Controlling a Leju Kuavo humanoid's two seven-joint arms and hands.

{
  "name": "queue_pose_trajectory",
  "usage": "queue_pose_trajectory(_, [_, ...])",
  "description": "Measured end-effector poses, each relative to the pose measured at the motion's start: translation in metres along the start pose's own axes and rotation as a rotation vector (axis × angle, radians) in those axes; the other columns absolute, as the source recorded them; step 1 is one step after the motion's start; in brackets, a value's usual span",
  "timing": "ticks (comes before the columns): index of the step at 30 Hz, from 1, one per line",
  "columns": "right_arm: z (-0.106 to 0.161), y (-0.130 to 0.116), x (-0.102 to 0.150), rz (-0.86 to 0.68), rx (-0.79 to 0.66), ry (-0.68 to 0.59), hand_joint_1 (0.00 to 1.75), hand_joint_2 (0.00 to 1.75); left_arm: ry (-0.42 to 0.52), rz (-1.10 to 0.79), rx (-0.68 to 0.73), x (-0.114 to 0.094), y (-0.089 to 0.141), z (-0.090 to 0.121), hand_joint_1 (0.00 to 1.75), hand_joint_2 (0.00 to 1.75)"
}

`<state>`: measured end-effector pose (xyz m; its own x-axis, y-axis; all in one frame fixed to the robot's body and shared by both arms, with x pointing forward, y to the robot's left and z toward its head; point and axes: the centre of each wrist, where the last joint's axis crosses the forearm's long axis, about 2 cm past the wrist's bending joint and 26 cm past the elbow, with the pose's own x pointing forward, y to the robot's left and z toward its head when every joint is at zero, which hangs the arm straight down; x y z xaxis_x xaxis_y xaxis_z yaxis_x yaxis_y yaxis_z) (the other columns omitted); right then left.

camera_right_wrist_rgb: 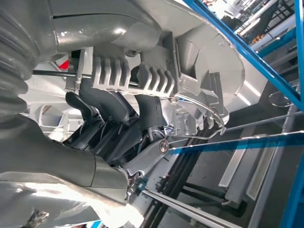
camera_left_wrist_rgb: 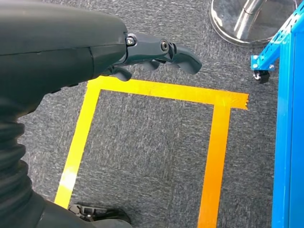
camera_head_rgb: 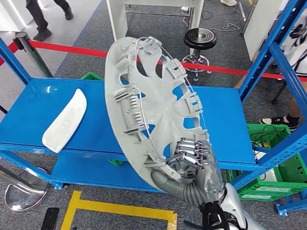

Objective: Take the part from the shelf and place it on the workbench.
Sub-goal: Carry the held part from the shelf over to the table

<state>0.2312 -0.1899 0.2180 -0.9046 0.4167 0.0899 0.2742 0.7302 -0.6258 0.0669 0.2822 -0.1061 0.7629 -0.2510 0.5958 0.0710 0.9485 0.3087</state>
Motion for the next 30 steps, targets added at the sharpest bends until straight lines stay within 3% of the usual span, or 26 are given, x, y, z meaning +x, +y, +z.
queue_pose_trajectory(30, [0.0068, -0.0086, 0.0019, 0.048, -0.025, 0.026, 1.75, 1.75, 0.002, 0.007, 0.017, 0.0003, -0.0002, 0.0, 0.0, 1.75])
